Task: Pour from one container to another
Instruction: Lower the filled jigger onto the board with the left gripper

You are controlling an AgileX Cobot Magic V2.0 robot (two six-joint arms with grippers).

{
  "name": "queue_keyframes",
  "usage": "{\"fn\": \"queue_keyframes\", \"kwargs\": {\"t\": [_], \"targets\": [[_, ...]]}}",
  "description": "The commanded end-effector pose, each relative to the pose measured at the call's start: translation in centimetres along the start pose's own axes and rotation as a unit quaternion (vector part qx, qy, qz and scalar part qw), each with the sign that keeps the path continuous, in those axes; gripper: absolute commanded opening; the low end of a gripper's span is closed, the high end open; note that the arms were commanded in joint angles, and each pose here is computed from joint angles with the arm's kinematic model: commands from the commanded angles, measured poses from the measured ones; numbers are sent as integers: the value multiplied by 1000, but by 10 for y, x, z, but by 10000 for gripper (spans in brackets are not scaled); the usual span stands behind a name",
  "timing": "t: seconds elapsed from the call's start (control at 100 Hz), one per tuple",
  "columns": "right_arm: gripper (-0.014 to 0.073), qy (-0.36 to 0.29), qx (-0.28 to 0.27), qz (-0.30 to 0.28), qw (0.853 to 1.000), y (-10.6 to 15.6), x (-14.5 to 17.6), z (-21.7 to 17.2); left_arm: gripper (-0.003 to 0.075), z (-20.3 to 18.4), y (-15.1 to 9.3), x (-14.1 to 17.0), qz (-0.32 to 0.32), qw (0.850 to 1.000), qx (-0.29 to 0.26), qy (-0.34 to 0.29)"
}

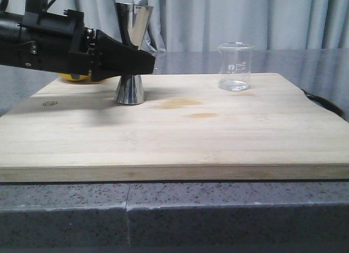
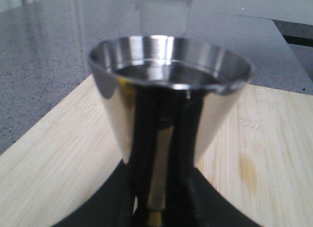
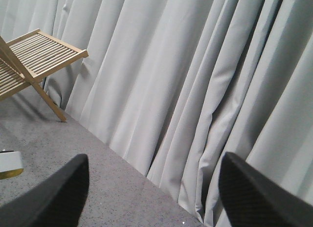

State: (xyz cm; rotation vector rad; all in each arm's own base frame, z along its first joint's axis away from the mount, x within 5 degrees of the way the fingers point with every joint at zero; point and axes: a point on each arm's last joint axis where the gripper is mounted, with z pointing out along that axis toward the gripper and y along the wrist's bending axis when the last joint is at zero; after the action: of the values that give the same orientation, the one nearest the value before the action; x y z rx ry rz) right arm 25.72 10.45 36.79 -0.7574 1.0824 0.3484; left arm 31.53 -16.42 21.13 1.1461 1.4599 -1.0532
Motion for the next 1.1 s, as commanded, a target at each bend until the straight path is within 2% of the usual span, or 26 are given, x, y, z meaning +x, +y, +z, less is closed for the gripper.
{"fn": "queue_keyframes", "kwargs": {"t": [0.0, 0.95, 1.09], "targets": [[501, -52, 7, -6, 999, -4, -24, -1, -19, -5, -8, -30, 22, 997, 32, -68], [501, -52, 7, -6, 999, -4, -24, -1, -17, -5, -9, -29, 8, 997, 39, -61], [502, -52, 7, -6, 999, -4, -24, -1, 34, -5, -9, -28, 9, 997, 40, -58]]}}
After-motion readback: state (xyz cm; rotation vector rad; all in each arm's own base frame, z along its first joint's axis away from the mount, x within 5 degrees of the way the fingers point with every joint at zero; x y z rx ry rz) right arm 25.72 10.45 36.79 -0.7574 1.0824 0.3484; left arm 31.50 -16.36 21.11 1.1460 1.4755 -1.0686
